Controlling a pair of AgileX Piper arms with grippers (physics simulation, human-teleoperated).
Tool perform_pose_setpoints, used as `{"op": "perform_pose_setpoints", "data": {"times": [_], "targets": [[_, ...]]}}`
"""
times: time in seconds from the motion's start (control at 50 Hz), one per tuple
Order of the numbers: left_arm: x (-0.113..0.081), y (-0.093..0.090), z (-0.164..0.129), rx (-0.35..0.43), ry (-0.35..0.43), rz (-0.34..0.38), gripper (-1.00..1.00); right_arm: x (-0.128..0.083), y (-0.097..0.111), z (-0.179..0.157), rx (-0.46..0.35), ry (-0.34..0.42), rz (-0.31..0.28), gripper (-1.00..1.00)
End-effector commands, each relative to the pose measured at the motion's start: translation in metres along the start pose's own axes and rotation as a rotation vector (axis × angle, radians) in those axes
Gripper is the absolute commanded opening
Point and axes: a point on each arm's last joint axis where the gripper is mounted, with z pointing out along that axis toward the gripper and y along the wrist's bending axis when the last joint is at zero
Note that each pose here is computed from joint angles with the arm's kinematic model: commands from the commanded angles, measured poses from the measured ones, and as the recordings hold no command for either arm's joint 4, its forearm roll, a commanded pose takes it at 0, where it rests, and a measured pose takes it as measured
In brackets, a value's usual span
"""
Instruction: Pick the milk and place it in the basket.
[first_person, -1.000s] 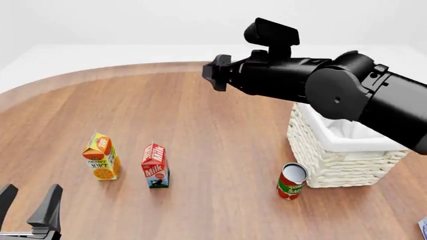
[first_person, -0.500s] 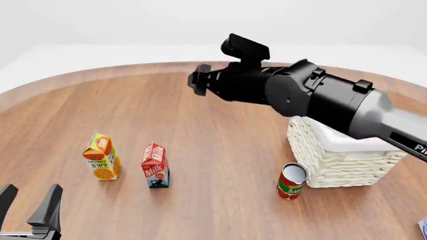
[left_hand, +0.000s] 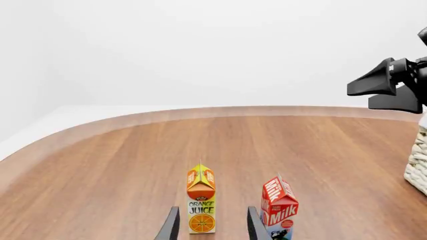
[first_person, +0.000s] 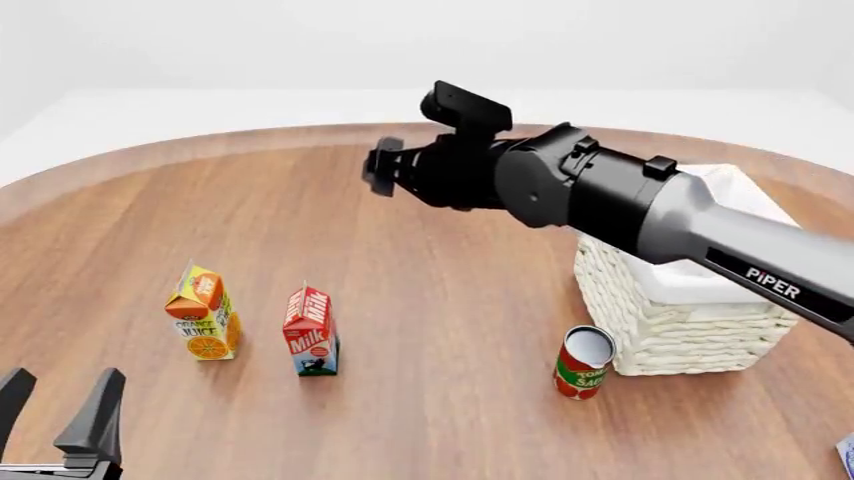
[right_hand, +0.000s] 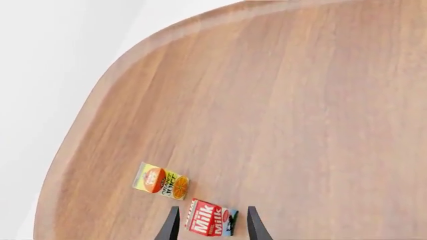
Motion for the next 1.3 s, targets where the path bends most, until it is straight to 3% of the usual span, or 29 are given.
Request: {"op": "perform_pose_setpoints", "data": {"times": [0.02, 0.48, 0.78, 1.3], "targets": [[0.0, 0.0, 0.0, 0.0, 0.0, 0.0, 1.0, 0.008, 0.0, 0.018, 0.01, 0.03, 0.019, 1.0], [0.0, 0.0, 0.0, 0.0, 0.0, 0.0, 1.0, 0.037, -0.008, 0.042, 0.015, 0.067, 0.107, 1.0], [0.0, 0.0, 0.0, 0.0, 0.0, 0.0, 1.0, 0.054, -0.009, 0.047, 0.019, 0.096, 0.127, 1.0], [0.0, 0.0, 0.0, 0.0, 0.0, 0.0, 1.0, 0.054, 0.014, 0.069, -0.001, 0.124, 0.144, 1.0]]}}
